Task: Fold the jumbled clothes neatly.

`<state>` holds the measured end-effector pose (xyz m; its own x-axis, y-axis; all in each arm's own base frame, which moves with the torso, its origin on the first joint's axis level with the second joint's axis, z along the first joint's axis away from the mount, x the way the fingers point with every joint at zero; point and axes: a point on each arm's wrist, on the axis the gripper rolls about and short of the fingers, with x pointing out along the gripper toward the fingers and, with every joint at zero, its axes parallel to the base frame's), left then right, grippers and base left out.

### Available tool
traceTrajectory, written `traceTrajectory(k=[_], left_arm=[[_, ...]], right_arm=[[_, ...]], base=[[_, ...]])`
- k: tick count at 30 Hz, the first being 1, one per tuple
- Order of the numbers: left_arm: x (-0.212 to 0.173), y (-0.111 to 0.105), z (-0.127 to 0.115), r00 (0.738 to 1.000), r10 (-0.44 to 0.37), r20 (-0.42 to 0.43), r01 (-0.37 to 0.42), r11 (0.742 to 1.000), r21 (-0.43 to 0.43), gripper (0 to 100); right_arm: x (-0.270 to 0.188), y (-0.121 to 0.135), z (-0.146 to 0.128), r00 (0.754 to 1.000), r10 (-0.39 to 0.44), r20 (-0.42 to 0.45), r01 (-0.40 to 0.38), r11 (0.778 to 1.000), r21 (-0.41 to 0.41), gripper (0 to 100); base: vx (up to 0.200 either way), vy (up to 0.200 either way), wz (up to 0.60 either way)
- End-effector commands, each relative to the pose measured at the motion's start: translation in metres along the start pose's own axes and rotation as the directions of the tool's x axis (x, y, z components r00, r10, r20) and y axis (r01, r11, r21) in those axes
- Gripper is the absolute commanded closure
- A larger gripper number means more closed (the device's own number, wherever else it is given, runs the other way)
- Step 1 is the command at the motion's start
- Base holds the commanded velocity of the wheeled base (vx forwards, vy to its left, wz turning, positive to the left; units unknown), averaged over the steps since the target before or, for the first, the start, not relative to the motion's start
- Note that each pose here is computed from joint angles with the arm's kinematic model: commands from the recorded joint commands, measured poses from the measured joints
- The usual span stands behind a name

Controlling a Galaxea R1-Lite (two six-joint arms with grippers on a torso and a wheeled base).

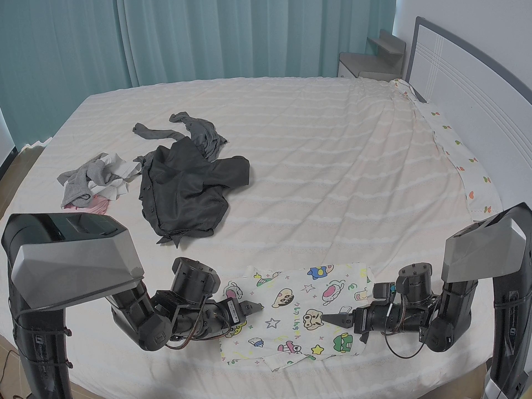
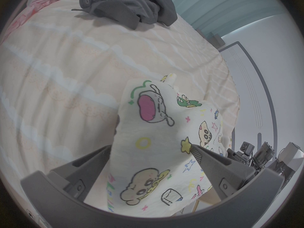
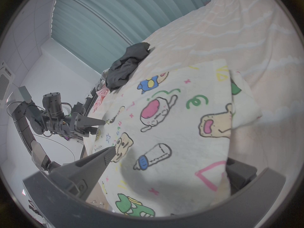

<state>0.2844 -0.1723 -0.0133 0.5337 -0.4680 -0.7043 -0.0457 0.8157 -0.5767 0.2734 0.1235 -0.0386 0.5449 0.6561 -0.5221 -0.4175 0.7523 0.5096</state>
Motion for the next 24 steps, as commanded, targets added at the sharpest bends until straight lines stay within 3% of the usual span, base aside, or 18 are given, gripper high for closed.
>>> traceTrajectory(k=[1, 7, 8, 11, 12, 24], left_arm=[[0.0012, -0.0038, -0.0040, 1.000, -0.019, -0.011, 0.019, 1.000, 0.011, 0], [0.0037, -0.0057, -0.0054, 1.000, -0.027, -0.015, 0.027, 1.000, 0.008, 0], [0.0039, -0.0055, -0.0063, 1.000, -0.026, -0.018, 0.026, 1.000, 0.007, 0], [0.0040, -0.0058, -0.0067, 0.999, -0.026, -0.019, 0.026, 1.000, 0.008, 0], [0.0040, -0.0058, -0.0067, 0.999, -0.026, -0.019, 0.026, 1.000, 0.008, 100], [0.0027, -0.0070, -0.0100, 0.999, -0.025, -0.028, 0.026, 1.000, 0.015, 100]], right_arm=[[0.0024, 0.0044, 0.0003, 1.000, 0.017, 0.008, -0.017, 1.000, -0.006, 0], [0.0046, 0.0063, -0.0007, 1.000, 0.027, 0.003, -0.027, 1.000, -0.009, 0], [0.0050, 0.0061, -0.0007, 1.000, 0.027, 0.003, -0.027, 1.000, -0.007, 100], [0.0052, 0.0065, -0.0009, 1.000, 0.028, 0.003, -0.028, 1.000, -0.008, 100], [0.0050, 0.0065, -0.0012, 1.000, 0.028, 0.001, -0.028, 1.000, -0.007, 100], [0.0055, 0.0081, -0.0027, 1.000, 0.027, -0.002, -0.027, 1.000, -0.012, 100]], base=[[0.000, 0.000, 0.00], [0.000, 0.000, 0.00], [0.000, 0.000, 0.00], [0.000, 0.000, 0.00], [0.000, 0.000, 0.00], [0.000, 0.000, 0.00]])
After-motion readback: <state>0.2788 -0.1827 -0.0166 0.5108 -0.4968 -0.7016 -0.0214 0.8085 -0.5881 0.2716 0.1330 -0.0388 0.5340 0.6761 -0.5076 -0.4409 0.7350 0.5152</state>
